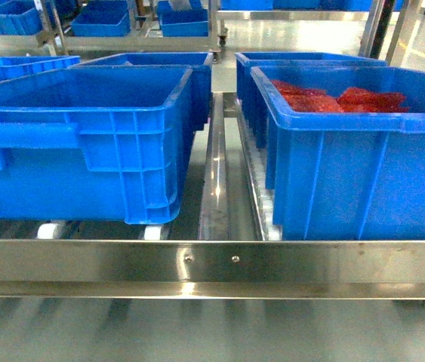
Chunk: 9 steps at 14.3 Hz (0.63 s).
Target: Pick blue part to blue bin on bottom shelf
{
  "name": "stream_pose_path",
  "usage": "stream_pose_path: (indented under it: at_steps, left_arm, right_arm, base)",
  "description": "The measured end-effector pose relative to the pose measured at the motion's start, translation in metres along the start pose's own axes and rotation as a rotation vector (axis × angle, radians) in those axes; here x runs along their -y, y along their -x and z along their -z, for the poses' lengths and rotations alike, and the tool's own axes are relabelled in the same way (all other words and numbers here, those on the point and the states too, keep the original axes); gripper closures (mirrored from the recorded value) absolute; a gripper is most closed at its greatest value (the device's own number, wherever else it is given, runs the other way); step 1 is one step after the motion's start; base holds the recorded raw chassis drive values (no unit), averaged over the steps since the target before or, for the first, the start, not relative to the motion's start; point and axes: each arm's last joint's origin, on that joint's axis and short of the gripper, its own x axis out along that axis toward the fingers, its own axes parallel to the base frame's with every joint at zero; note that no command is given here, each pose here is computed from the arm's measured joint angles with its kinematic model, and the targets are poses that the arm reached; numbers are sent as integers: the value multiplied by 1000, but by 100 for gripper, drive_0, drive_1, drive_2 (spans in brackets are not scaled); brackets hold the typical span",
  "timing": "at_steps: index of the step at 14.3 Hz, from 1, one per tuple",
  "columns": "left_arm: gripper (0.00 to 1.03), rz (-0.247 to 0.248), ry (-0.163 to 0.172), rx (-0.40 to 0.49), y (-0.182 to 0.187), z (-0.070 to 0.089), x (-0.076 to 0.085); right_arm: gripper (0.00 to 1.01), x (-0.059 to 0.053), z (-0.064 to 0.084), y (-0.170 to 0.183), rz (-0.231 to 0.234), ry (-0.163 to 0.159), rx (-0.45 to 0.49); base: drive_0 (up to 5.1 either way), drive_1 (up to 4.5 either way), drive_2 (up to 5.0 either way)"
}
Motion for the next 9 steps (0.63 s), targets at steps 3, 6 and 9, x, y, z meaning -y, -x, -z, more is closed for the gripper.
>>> stream_pose_path:
  at_steps: [3, 6, 9]
  left_arm:
    - [60, 0, 0, 0, 0, 0, 0]
    - [60, 0, 0, 0, 0, 0, 0]
    - [60, 0, 0, 0, 0, 0, 0]
  right_arm:
    - [3, 0, 0, 0, 0, 0, 0]
    - [3, 0, 0, 0, 0, 0, 0]
    - [3, 0, 0, 0, 0, 0, 0]
  base:
    - [0, 0, 0]
    - [0, 0, 0]
    - [0, 0, 0]
